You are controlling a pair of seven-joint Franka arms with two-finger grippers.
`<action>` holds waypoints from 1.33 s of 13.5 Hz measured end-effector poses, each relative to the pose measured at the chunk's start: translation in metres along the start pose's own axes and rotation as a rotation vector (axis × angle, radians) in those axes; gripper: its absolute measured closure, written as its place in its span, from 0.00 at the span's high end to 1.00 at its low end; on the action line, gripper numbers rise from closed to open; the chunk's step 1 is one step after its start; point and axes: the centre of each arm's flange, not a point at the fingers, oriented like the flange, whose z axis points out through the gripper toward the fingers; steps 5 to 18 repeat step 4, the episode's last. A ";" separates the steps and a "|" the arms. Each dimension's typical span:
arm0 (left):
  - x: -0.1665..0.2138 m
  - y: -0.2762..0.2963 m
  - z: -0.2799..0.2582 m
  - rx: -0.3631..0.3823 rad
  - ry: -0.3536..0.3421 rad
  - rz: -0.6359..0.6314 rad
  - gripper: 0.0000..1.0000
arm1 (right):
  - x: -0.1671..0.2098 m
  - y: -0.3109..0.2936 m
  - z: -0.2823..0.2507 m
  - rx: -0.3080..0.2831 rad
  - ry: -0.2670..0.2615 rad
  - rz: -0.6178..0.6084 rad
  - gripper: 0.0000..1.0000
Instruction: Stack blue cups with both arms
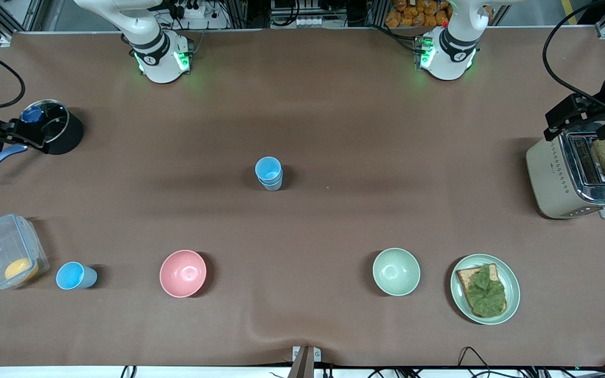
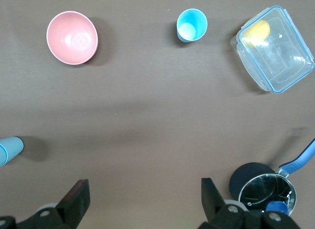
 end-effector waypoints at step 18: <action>0.006 0.001 0.015 0.001 -0.025 0.001 1.00 | 0.000 0.000 0.000 0.000 -0.001 0.000 1.00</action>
